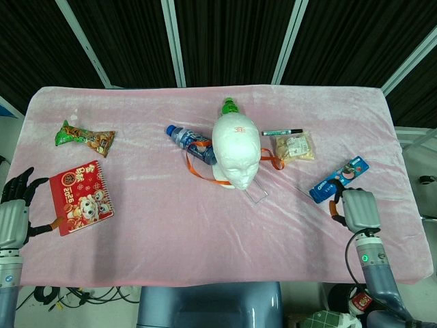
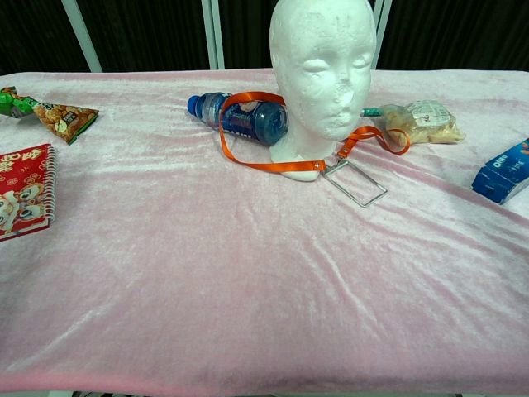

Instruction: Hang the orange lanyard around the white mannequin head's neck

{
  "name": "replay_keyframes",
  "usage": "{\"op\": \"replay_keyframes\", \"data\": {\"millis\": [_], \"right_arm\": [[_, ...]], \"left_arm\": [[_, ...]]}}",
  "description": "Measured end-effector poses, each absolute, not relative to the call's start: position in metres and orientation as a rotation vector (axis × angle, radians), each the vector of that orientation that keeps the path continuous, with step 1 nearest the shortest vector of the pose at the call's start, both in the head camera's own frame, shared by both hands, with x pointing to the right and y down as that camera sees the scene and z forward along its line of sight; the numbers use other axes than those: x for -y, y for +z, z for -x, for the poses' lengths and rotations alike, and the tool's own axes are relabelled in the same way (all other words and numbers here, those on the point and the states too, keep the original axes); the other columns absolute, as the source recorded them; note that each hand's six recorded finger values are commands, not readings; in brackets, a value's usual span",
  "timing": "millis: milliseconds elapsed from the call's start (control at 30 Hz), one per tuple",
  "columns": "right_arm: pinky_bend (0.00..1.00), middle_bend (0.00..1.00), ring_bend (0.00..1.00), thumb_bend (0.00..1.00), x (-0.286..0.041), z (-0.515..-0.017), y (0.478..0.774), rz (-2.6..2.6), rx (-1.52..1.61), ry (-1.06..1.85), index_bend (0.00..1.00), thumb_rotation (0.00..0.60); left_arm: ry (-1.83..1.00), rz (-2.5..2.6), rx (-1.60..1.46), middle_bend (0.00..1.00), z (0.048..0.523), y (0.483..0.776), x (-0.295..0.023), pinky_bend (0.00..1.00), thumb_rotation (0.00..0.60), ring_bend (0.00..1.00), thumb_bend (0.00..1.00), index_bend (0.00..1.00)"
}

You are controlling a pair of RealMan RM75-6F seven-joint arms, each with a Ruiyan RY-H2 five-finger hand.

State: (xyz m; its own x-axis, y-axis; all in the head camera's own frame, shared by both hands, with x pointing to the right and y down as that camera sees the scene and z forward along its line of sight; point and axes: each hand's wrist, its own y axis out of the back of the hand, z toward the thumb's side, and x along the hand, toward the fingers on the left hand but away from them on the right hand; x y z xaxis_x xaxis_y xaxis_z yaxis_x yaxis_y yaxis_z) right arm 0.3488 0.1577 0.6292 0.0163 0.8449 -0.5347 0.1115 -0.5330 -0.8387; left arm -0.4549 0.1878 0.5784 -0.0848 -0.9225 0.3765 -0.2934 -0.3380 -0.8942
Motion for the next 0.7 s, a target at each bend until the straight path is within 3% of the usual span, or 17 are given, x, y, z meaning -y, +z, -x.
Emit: {"op": "replay_keyframes", "data": {"millis": [200, 700], "right_arm": [[0.62, 0.72, 0.7, 0.53, -0.163, -0.302, 0.652, 1.796, 0.881, 1.541, 0.28, 0.6], [0.62, 0.73, 0.7, 0.53, -0.159, -0.218, 0.698, 1.924, 0.71, 1.58, 0.26, 0.6]], "left_arm": [[-1.449, 1.654, -1.318, 0.02, 0.458, 0.582, -0.2, 0.0, 0.6, 0.0, 0.1, 0.21], [-1.457, 1.674, -1.267, 0.02, 0.45, 0.598, -0.211, 0.0, 0.6, 0.0, 0.1, 0.21]]}}
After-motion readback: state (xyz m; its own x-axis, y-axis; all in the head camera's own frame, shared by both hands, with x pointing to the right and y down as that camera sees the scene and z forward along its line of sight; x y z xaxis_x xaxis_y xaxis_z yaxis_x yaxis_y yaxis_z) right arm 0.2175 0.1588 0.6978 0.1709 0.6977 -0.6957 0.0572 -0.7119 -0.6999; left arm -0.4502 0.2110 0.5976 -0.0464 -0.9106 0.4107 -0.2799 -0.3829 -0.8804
